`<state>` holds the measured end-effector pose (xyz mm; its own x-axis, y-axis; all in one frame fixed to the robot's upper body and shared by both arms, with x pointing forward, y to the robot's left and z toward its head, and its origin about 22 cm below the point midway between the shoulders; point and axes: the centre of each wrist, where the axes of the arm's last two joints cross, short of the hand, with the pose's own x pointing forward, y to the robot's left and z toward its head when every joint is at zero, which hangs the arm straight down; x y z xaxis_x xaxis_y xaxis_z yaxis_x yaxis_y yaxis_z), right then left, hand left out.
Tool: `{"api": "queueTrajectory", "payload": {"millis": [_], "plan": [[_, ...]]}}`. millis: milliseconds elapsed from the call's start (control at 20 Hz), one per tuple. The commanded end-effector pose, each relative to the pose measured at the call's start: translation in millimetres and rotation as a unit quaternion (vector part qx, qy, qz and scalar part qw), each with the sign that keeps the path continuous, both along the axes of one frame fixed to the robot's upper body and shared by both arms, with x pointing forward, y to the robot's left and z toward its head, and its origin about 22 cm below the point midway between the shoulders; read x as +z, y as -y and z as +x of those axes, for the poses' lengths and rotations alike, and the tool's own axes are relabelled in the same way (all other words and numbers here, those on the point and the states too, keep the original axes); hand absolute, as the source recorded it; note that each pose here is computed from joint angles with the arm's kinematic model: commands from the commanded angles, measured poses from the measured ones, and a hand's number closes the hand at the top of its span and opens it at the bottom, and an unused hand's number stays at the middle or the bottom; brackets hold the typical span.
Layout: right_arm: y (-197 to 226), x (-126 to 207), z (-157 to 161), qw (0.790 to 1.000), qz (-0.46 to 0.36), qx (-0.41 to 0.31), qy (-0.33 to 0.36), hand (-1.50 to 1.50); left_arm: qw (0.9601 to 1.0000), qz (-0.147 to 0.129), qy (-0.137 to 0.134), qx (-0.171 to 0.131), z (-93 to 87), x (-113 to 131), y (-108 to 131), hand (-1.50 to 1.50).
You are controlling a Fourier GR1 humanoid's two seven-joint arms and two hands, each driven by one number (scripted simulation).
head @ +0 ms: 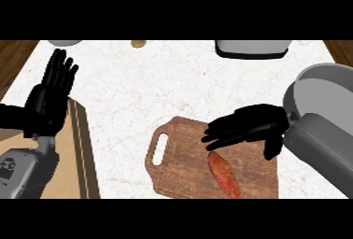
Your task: Pick the sweet potato from the cutting board and place it in the pot
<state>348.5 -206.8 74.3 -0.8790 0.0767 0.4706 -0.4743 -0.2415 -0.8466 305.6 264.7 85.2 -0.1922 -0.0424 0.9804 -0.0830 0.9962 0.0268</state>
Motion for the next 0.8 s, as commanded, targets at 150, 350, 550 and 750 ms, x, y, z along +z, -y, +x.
{"api": "queueTrajectory", "payload": {"millis": [150, 350, 550, 750], "plan": [[-11, -23, -11, 0.996, 0.018, 0.068, -0.051, -1.5, 0.9999, -0.003, -0.008, 0.006, -11.8, -13, 1, 0.0], [-15, -36, -19, 0.996, 0.032, 0.069, -0.051, -1.5, 0.9999, -0.004, -0.005, 0.01, -1.2, -4, -5, 0.0], [-9, -41, -27, 0.998, 0.012, 0.059, -0.032, -1.5, 1.0, 0.002, -0.003, 0.004, -9.9, -14, -8, 0.0], [-28, -55, -23, 0.999, -0.003, 0.035, 0.0, -1.5, 1.0, 0.001, 0.003, 0.008, 3.7, -10, -1, 0.0]]}}
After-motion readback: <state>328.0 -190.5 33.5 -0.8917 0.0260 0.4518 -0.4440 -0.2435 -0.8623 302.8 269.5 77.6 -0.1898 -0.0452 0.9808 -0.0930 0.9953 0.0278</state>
